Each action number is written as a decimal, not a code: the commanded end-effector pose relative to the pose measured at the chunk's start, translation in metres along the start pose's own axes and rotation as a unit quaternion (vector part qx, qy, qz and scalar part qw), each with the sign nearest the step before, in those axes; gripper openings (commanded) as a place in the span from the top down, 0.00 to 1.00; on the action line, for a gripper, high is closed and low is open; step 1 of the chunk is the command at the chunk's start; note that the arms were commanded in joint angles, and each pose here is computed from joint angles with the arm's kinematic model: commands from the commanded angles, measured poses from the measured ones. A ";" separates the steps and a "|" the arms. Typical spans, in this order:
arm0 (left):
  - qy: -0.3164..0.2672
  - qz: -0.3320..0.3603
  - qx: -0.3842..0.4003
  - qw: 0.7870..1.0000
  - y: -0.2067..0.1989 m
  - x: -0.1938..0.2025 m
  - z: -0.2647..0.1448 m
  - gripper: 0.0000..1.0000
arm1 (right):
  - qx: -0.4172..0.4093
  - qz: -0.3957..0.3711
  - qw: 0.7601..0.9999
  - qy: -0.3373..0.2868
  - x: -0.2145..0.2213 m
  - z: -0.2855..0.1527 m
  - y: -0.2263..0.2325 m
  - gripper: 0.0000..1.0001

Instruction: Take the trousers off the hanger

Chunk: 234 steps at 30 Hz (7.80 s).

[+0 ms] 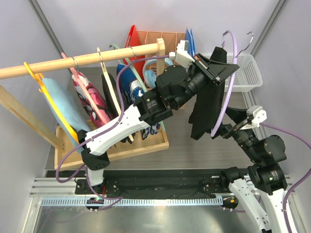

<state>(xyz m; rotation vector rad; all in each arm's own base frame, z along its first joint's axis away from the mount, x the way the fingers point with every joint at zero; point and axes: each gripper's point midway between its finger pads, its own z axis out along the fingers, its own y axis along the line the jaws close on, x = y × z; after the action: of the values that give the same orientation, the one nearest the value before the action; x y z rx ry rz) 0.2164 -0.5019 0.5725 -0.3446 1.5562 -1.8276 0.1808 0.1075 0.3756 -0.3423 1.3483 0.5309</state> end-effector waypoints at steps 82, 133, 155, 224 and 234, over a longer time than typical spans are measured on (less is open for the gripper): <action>0.173 0.086 0.001 0.981 0.020 0.003 -0.152 1.00 | 0.381 0.059 0.909 -0.157 -0.200 -0.023 -0.112 0.99; 0.144 0.407 0.109 0.895 -0.051 -0.087 -0.383 1.00 | 0.594 -0.092 0.798 0.032 -0.080 0.126 -0.376 0.99; 0.138 0.405 0.077 0.900 -0.049 -0.089 -0.356 1.00 | 0.274 -0.168 0.935 0.150 0.098 0.321 -0.388 0.99; 0.127 0.081 0.270 0.951 -0.141 -0.055 -0.286 1.00 | 0.070 0.278 0.907 0.309 0.074 -0.023 0.058 0.23; 0.037 0.079 0.208 0.974 -0.113 -0.058 -0.170 1.00 | 0.010 0.235 0.945 0.227 0.014 -0.029 0.054 0.20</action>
<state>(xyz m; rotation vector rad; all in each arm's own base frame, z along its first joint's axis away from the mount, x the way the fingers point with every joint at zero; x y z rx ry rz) 0.0887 -0.3207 0.6247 0.1657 1.2929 -2.0352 0.1273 0.1391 0.3207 -0.0424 2.0390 0.8406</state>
